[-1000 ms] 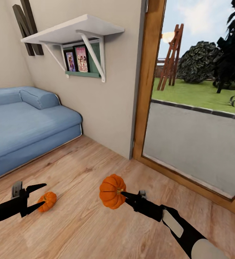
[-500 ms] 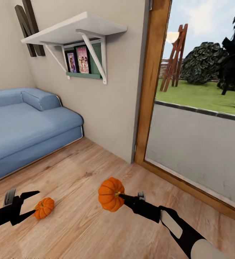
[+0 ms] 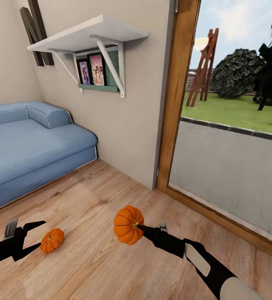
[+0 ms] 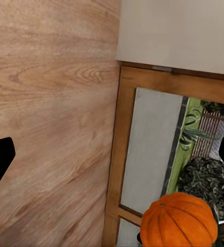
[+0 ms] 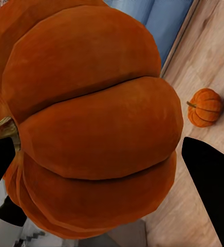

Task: Place each of the two pumpkins and all three candles from the living room inside a cabinet in the living room (use any cabinet), then make sure every cabinet is closed, and position the cauldron so it is next to a table in the living room.

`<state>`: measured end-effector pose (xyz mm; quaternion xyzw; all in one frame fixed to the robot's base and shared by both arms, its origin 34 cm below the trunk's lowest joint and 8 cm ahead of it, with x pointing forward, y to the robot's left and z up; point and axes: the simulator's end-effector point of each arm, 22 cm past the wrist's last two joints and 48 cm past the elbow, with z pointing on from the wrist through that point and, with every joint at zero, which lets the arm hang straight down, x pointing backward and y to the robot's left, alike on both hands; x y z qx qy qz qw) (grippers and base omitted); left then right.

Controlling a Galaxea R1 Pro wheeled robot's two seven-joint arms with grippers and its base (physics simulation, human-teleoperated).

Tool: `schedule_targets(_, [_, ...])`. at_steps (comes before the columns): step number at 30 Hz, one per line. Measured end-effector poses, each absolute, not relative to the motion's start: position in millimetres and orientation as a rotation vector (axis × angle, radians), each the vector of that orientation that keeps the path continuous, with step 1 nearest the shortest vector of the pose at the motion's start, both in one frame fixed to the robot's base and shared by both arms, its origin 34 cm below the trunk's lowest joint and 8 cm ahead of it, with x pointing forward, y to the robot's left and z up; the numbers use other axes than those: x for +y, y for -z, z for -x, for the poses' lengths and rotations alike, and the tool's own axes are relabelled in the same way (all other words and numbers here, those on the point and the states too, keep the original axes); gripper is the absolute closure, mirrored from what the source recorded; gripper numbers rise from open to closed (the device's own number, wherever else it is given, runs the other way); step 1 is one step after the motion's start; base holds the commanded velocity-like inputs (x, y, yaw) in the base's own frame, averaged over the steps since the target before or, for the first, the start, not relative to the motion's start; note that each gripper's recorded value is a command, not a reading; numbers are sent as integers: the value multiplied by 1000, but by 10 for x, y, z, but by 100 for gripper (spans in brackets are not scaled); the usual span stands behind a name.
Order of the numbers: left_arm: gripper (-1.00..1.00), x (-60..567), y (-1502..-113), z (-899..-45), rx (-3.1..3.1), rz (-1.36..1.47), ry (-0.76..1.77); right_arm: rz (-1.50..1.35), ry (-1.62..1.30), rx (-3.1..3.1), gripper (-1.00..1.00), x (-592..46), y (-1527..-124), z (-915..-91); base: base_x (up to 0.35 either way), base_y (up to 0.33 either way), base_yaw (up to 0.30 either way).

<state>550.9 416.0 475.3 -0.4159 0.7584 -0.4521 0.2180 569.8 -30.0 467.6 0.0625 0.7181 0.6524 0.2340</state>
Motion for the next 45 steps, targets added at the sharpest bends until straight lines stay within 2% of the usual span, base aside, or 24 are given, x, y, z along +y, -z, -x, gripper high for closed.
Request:
schedule_targets(13, [-100,4182,-4777,-5496,2089,1157,1253,-168,-1756,1994,100,-308,-4671,-5717,75,-188,224])
schedule_targets(24, [-100,4186,-4833,-5501,2080,1147,1257,-156,-1749,1988,100,-321,-4720,-5723,14,15,239])
schedule_targets(37, [-100,4186,-4899,-5504,2069,1136,1262,-145,-1732,1993,100,-300,-4759,-5729,257,23,239])
schedule_targets(45, [-100,4186,-4939,-5508,2063,1128,1264,-140,-1729,1989,100,-307,-4796,-5735,57,-33,239])
